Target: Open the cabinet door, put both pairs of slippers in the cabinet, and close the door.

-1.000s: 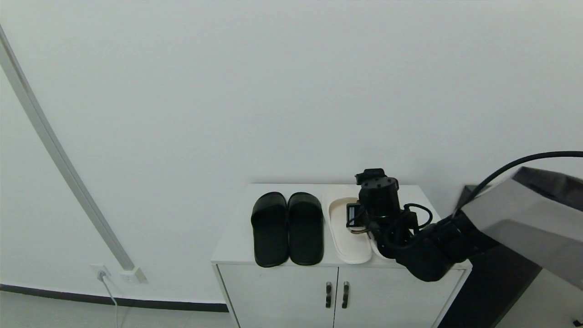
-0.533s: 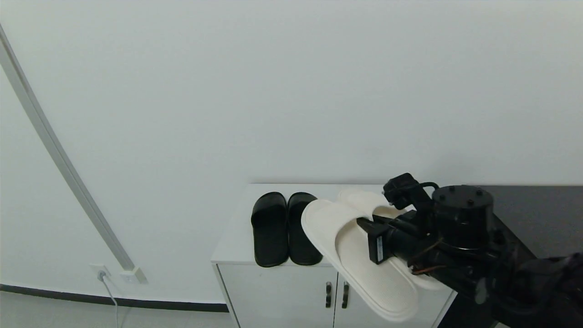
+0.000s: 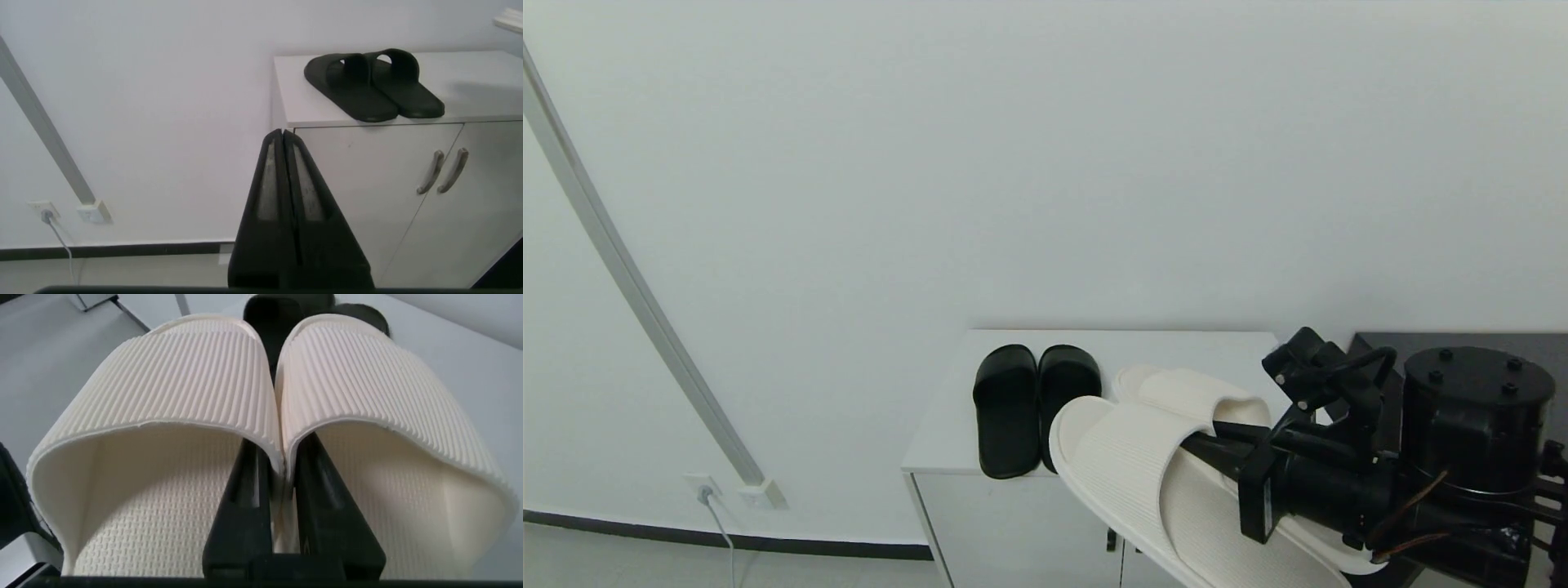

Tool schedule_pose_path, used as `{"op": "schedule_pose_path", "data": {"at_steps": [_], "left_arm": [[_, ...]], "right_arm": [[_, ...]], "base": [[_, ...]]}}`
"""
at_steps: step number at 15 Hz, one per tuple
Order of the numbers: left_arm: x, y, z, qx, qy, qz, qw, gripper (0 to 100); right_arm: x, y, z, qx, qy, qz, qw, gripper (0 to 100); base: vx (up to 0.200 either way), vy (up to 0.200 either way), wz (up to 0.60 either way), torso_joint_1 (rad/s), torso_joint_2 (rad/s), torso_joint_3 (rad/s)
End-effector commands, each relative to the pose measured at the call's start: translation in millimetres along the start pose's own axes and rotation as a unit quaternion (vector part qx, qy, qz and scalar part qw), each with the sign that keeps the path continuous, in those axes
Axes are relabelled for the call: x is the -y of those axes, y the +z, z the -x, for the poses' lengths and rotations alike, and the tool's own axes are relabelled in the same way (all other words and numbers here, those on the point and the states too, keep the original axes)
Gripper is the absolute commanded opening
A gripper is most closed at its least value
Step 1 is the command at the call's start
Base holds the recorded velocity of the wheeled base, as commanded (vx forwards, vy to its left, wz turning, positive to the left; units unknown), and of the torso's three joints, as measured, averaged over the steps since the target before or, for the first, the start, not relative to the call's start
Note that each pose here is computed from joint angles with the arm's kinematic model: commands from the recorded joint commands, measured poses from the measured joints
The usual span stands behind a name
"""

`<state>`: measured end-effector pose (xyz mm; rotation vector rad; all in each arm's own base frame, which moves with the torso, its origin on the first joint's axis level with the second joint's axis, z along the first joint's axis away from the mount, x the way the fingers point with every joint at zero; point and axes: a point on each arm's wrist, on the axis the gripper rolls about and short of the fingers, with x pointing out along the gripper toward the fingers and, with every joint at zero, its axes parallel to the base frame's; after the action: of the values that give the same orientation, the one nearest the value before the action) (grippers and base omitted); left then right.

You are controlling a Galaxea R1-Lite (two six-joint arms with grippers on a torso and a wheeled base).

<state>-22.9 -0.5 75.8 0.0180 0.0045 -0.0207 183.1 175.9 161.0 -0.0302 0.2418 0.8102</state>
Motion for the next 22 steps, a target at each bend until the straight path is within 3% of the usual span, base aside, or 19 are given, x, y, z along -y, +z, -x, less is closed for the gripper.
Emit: {"op": "schedule_pose_path", "data": {"at_steps": [1, 8, 22], "left_arm": [[0.0, 0.0, 0, 0.0, 0.0, 0.0, 1.0, 0], [0.0, 0.0, 0, 0.0, 0.0, 0.002, 1.0, 0], [0.0, 0.0, 0, 0.0, 0.0, 0.002, 1.0, 0]], "right_arm": [[-1, 0, 3, 0.002, 0.008, 0.0, 1.0, 0], [-1, -5, 3, -0.008, 0.01, 0.0, 1.0, 0], [0, -10, 5, -0.015, 0.028, -0.001, 0.999, 0]], "base": [[-0.2, 0.0, 0.0, 0.002, 0.0, 0.002], [-0.2, 0.0, 0.0, 0.0, 0.0, 0.002], [0.0, 0.0, 0.0, -0.017, 0.04, 0.021]]}}
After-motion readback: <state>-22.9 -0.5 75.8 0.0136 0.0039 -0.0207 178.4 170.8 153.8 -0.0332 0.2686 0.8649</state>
